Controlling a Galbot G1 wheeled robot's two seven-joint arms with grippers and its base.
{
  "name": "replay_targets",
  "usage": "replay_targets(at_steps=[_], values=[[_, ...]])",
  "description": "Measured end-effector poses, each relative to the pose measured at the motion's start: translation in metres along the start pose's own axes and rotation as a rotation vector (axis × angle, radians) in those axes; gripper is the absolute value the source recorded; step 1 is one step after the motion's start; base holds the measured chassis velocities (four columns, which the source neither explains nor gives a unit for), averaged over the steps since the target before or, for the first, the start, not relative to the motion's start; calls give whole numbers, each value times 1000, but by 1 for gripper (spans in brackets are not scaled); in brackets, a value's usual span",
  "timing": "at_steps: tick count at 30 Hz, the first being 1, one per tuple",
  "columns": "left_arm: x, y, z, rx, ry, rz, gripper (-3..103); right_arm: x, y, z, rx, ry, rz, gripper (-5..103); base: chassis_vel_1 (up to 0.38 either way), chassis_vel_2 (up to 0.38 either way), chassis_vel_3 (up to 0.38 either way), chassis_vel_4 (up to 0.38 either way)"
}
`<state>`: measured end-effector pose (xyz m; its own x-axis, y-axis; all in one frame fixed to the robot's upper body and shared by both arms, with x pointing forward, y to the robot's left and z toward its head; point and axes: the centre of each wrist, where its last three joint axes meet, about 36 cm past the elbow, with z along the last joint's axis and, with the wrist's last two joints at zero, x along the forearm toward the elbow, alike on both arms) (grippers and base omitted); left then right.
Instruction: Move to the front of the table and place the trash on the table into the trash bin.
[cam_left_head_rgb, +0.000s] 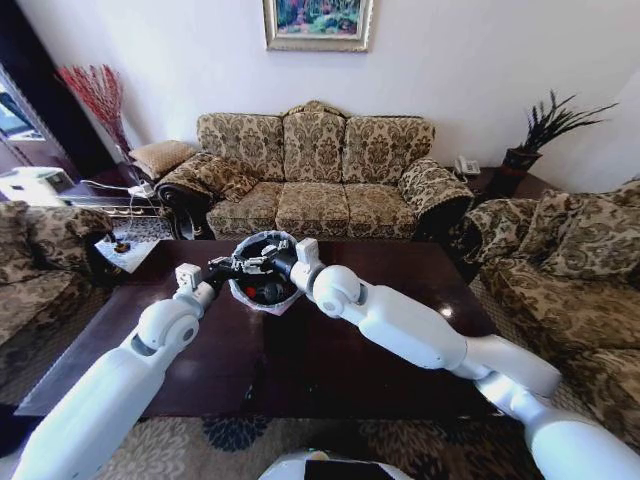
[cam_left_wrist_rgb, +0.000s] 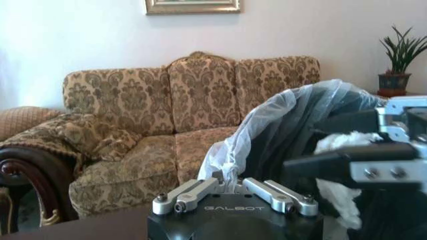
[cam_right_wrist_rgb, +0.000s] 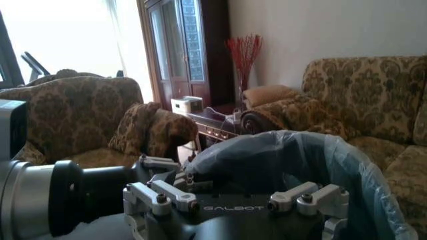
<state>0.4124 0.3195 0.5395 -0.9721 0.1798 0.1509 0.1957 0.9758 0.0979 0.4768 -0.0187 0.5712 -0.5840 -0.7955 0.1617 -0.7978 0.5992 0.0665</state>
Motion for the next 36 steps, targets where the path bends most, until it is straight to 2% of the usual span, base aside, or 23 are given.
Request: replay_targets(at_steps=[9,16,23,27,30,36], values=[[1,2,1,-5,11,-1,0,16,5,14,-16,48,-15,100,0,0,0,0],[1,1,-1,-9,10,1,0,31,9,34,-8,85,-22,100,0,0,0,0],[2,1,-2,-11,10,7,0,52,8,38,6,90,-29,100,0,0,0,0],[5,-1,-7,-18,35,26,0,63,1,32,15,76,-28,100,0,0,0,0],[8,-1,-14,-25,78,55,0,57,-9,14,8,15,3,100,0,0,0,0],[12,-2,-17,-39,104,61,0,48,-18,1,6,-34,39,100,0,0,0,0]])
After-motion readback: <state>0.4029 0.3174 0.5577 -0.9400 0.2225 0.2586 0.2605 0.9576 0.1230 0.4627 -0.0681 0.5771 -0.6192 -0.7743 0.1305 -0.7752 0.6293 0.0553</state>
